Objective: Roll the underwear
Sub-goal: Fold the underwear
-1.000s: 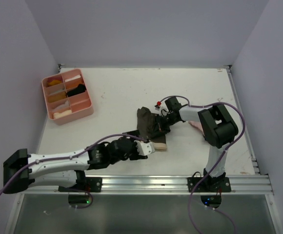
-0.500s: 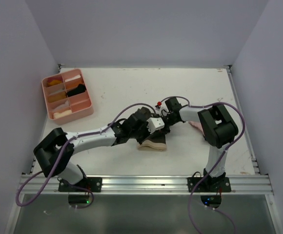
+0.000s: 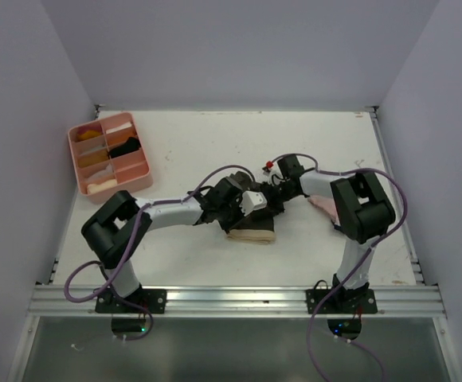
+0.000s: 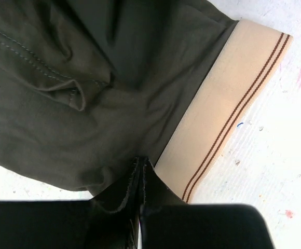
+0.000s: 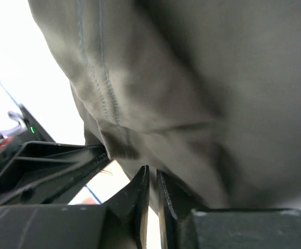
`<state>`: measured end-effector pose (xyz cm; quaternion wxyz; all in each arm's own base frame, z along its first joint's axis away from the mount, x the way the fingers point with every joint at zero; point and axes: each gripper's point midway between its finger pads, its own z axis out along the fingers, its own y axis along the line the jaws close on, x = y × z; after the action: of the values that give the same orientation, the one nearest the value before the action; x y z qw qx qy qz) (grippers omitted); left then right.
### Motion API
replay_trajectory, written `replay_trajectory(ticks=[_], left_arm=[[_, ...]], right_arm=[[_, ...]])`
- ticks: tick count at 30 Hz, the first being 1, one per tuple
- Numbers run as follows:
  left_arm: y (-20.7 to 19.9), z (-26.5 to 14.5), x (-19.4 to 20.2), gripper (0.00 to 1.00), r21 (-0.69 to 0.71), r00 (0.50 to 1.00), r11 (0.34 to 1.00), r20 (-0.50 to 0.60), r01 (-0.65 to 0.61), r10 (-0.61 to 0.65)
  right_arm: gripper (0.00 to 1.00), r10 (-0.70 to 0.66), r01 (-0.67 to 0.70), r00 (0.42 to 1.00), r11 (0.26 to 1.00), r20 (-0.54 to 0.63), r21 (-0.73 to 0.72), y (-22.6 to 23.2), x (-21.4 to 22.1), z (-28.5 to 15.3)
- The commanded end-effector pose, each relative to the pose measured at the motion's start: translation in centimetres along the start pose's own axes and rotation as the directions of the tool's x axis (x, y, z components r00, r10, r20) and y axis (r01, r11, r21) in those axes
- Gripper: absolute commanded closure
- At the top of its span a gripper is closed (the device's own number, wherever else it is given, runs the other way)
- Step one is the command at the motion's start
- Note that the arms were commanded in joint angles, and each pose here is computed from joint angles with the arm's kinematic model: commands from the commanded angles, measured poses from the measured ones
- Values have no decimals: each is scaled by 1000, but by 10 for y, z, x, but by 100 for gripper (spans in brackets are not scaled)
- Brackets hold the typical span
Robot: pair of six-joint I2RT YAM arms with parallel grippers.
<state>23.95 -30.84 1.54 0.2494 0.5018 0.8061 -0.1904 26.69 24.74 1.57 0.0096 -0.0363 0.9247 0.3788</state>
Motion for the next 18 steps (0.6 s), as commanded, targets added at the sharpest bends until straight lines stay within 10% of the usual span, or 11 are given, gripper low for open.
replay_trajectory(ticks=[1, 18], left_arm=[[5, -6, 65, 100, 12, 981, 1000, -193, -3, 6], [-3, -11, 59, 100, 70, 988, 995, -133, -74, 83]], right_arm=[[83, 41, -47, 984, 998, 174, 35, -7, -39, -48], [67, -250, 253, 913, 967, 323, 34, 67, -61, -74]])
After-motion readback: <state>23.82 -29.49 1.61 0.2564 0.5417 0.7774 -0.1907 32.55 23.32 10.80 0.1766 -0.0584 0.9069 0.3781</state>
